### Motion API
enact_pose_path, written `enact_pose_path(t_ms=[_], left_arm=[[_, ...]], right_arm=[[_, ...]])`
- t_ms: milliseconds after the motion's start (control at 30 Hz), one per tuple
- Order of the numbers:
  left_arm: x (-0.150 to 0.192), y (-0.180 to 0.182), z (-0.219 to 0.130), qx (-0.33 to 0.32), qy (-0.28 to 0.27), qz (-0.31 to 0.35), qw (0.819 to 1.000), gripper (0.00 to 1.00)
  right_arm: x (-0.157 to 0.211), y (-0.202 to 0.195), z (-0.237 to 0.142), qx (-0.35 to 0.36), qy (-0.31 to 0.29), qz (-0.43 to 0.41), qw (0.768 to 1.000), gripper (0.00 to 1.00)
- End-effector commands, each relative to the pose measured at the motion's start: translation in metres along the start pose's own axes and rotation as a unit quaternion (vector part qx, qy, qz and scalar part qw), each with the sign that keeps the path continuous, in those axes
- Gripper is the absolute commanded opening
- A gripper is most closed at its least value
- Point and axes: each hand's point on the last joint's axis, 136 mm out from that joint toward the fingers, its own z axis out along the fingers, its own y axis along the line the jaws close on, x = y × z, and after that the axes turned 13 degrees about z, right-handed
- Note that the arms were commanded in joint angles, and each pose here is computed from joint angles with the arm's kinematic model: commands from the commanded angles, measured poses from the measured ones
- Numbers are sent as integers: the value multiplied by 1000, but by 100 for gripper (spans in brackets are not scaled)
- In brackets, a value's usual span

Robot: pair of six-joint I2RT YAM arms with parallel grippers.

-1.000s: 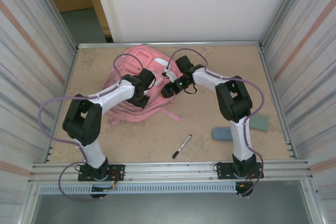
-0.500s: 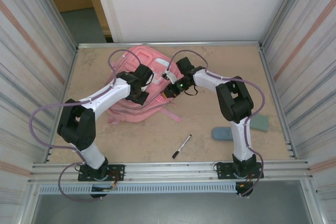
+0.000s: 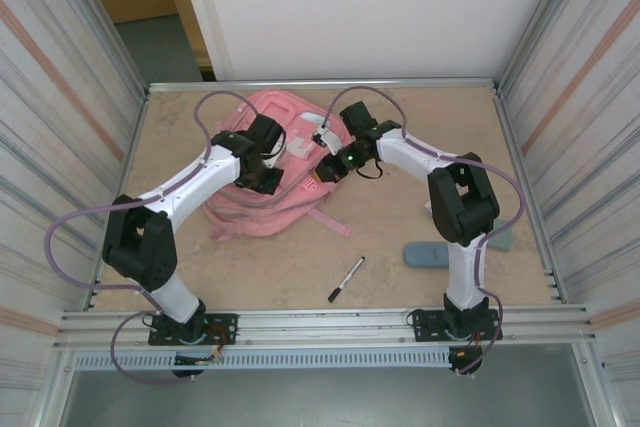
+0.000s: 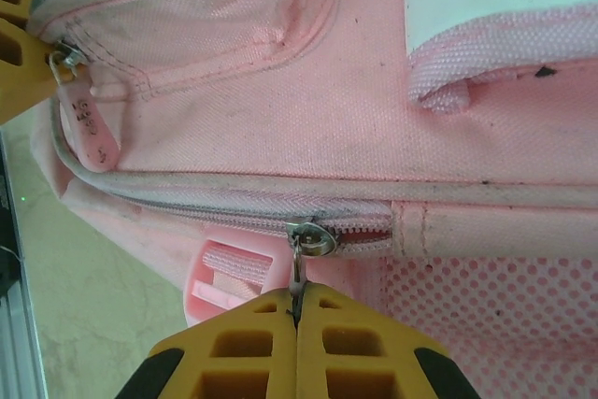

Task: Pack the student bag

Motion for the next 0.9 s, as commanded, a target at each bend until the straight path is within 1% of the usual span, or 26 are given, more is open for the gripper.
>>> enact_pose_path(t_ms=[0, 67, 133, 167, 200, 267, 300, 333, 433, 567, 667, 867], left_arm=[[-33, 0, -24, 16, -80, -24, 996, 0], [-31, -3, -21, 25, -77, -25, 996, 0], [-31, -5, -20, 30, -77, -23, 996, 0], [-30, -5, -19, 30, -77, -21, 996, 0], [-30, -5, -19, 30, -78, -20, 996, 0], [-30, -5, -18, 32, -81, -19, 996, 0], [-31, -7, -18, 36, -83, -18, 996, 0], [-31, -8, -18, 40, -84, -17, 995, 0], [-33, -12, -15, 51, -89, -17, 995, 0], [-36, -19, -12, 72, -88, -25, 993, 0], [-38, -23, -13, 84, -94, -29, 992, 0], [-46, -31, -19, 116, -113, -51, 986, 0]], right_arm=[[9, 19, -17, 8, 35, 8, 999, 0], [15, 13, -15, 32, 54, 7, 998, 0], [24, 0, -14, 92, 83, -8, 992, 0], [30, -13, -14, 140, 99, -24, 985, 0], [34, -21, -14, 172, 111, -40, 978, 0], [38, -32, -13, 201, 125, -52, 970, 0], [39, -33, -13, 201, 129, -52, 970, 0], [39, -33, -13, 195, 129, -50, 971, 0], [35, -19, -14, 146, 120, -35, 981, 0], [31, 14, -15, 50, 105, -2, 993, 0], [31, 33, -18, -18, 113, 39, 993, 0], [38, 58, -5, -80, 127, 89, 985, 0]])
